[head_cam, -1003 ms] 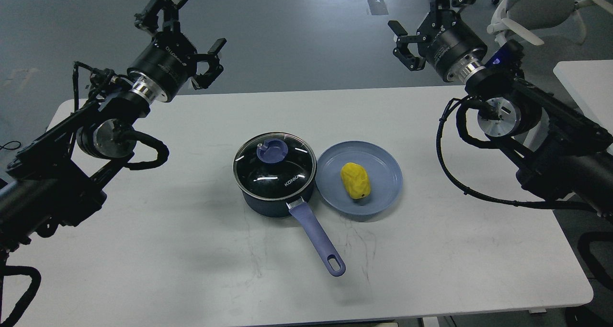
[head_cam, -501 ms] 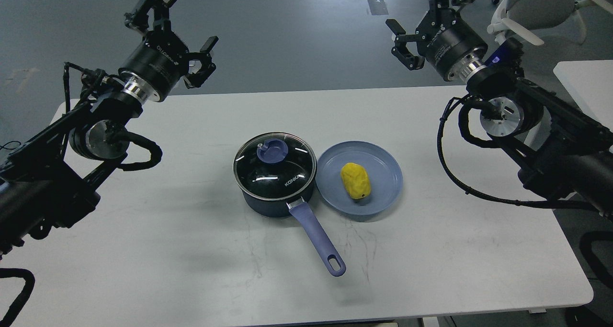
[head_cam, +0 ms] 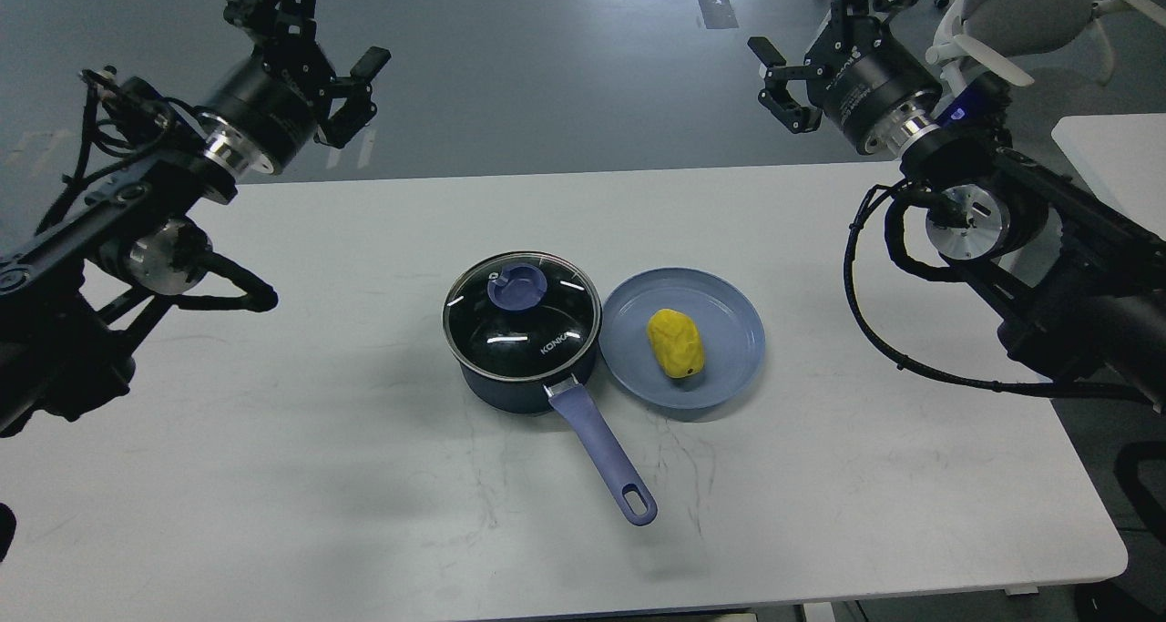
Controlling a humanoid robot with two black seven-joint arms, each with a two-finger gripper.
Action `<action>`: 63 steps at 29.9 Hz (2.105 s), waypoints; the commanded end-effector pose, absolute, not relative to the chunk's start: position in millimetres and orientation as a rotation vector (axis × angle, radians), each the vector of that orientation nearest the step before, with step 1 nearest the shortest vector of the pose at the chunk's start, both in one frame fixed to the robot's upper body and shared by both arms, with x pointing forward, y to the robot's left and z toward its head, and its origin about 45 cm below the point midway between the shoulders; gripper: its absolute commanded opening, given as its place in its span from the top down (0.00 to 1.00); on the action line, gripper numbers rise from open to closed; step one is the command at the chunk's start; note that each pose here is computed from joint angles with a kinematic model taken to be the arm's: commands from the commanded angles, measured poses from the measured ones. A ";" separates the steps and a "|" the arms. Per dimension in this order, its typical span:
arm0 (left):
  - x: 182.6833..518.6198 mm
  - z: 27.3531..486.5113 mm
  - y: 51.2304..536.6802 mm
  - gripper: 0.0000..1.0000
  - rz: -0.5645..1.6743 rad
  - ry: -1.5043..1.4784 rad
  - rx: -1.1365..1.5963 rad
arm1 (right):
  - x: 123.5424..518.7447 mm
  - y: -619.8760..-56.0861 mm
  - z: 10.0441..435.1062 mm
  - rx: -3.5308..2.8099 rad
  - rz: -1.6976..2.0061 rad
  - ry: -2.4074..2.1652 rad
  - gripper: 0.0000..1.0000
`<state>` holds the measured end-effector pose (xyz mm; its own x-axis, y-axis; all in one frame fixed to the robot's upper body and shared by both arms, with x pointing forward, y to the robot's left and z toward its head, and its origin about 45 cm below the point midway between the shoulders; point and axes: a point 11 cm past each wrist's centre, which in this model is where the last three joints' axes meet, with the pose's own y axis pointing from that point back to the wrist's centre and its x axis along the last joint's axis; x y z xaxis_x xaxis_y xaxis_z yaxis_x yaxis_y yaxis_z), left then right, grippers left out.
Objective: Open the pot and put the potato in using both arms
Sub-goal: 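Move the left gripper over the pot toward the blue lid knob, then lower the left gripper and grasp the blue knob of the glass lid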
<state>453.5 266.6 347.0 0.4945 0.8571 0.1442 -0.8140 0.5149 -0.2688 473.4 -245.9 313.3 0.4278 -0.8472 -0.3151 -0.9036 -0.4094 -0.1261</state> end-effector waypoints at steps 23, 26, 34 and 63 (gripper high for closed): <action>394.3 262.7 137.3 0.02 0.387 -1.498 0.357 | 474.6 -309.2 265.4 -2.302 0.352 1.787 0.00; 400.5 240.6 144.9 0.02 0.349 -1.520 0.435 | 474.2 -310.0 264.8 -2.300 0.350 1.793 0.00; 399.6 213.5 149.3 0.02 0.259 -1.568 0.508 | 472.9 -314.9 262.8 -2.295 0.350 1.812 0.00; 385.3 172.1 167.9 0.02 0.227 -1.488 0.579 | 471.6 -314.1 259.2 -2.310 0.354 1.817 0.00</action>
<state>384.8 166.1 172.9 0.0910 -0.2015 0.9753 -0.4825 0.8478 0.2201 471.9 -314.2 259.4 0.2229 -0.9285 -0.2968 -0.9721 -0.2346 0.0039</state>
